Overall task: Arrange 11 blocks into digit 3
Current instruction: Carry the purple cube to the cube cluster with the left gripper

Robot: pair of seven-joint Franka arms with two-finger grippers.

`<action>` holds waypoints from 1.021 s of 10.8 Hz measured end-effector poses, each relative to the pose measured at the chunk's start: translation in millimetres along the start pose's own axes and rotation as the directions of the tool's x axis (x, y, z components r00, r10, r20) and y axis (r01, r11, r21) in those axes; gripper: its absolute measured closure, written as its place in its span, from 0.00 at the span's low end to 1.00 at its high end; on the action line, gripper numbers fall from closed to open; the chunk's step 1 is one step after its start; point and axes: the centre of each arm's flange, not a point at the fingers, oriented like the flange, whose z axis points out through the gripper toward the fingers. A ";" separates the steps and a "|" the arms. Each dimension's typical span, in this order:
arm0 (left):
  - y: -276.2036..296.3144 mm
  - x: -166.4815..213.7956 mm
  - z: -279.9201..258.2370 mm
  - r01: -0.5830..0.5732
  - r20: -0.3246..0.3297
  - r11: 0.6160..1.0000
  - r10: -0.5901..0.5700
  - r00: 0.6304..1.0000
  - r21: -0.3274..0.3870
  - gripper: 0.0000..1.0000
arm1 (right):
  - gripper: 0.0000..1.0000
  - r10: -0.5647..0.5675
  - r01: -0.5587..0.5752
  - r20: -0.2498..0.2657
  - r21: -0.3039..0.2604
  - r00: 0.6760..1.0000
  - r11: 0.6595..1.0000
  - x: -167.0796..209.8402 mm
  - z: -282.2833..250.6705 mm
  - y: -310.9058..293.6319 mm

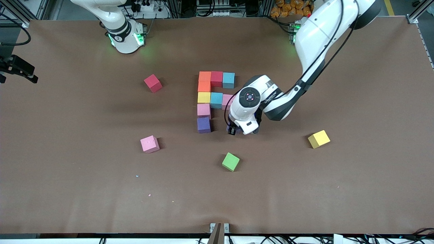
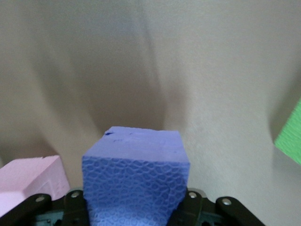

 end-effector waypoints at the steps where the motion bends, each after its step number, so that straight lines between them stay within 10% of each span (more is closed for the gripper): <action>1: 4.5 2.8 7.0 0.042 0.002 0.999 -0.042 0.999 0.004 0.41 | 0.00 -0.001 0.001 0.000 0.000 1.000 1.000 0.0 0.0 -0.2; 11: 7.0 -48.3 23.0 0.256 -0.036 0.964 -0.259 0.965 -0.077 0.41 | 0.00 -0.005 0.005 0.011 0.001 1.000 1.000 -0.5 2.6 -2.2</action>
